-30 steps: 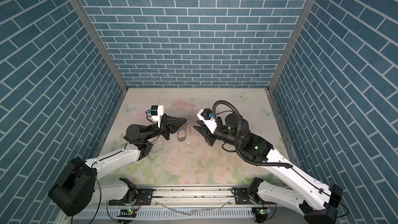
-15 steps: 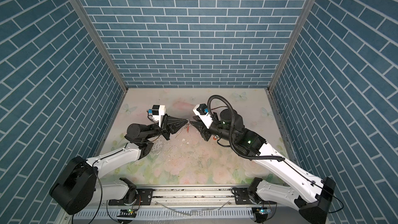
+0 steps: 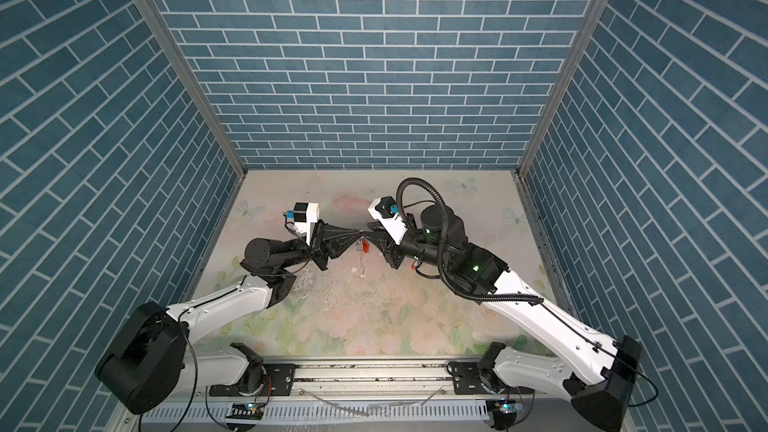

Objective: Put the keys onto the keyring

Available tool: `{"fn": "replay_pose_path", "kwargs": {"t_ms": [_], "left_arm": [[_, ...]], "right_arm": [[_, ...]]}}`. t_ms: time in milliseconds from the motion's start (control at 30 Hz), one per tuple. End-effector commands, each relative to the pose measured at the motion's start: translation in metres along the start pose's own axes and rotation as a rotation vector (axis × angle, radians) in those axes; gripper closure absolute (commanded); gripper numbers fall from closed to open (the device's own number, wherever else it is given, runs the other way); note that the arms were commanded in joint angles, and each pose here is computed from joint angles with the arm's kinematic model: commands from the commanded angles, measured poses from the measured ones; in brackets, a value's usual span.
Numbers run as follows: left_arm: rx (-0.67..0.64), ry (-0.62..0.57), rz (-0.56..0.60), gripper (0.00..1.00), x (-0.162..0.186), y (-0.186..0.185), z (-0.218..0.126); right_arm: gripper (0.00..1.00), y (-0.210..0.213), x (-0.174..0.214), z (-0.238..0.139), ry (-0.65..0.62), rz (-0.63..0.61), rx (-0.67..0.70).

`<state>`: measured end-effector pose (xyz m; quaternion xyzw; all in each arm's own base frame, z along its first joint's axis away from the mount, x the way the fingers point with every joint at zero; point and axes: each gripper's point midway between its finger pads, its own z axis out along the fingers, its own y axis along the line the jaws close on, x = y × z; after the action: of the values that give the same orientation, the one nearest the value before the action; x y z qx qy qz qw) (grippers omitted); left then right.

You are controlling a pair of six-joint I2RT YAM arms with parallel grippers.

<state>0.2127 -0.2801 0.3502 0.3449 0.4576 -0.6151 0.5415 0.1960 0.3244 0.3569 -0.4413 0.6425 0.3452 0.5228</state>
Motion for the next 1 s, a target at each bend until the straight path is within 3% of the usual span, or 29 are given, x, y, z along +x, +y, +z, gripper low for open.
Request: {"fn": "replay_pose_path", "kwargs": {"t_ms": [0, 300, 567, 633, 767, 867, 967], "left_arm": [[0.035, -0.041, 0.077, 1.00, -0.020, -0.013, 0.001], [0.013, -0.060, 0.095, 1.00, -0.022, -0.012, -0.001], [-0.008, -0.069, 0.087, 1.00, -0.022, -0.007, -0.001], [-0.013, -0.072, 0.079, 0.94, -0.023, -0.006, -0.002], [-0.054, -0.064, 0.026, 0.67, -0.023, 0.004, -0.006], [-0.102, -0.045, 0.012, 0.64, -0.025, 0.008, -0.013], [-0.217, 0.047, 0.013, 0.64, -0.018, 0.019, -0.018]], "right_arm": [[0.77, 0.005, -0.020, -0.003, -0.057, -0.003, -0.031], [0.83, 0.012, -0.019, -0.002, -0.064, 0.007, -0.079], [1.00, 0.016, -0.018, -0.003, -0.070, 0.018, -0.111], [1.00, 0.014, -0.017, -0.004, -0.059, 0.016, -0.108], [1.00, 0.006, -0.009, -0.007, 0.009, -0.041, -0.074], [1.00, -0.003, 0.002, -0.009, 0.108, -0.091, -0.064], [1.00, -0.005, 0.010, -0.009, 0.194, -0.136, -0.091]]}}
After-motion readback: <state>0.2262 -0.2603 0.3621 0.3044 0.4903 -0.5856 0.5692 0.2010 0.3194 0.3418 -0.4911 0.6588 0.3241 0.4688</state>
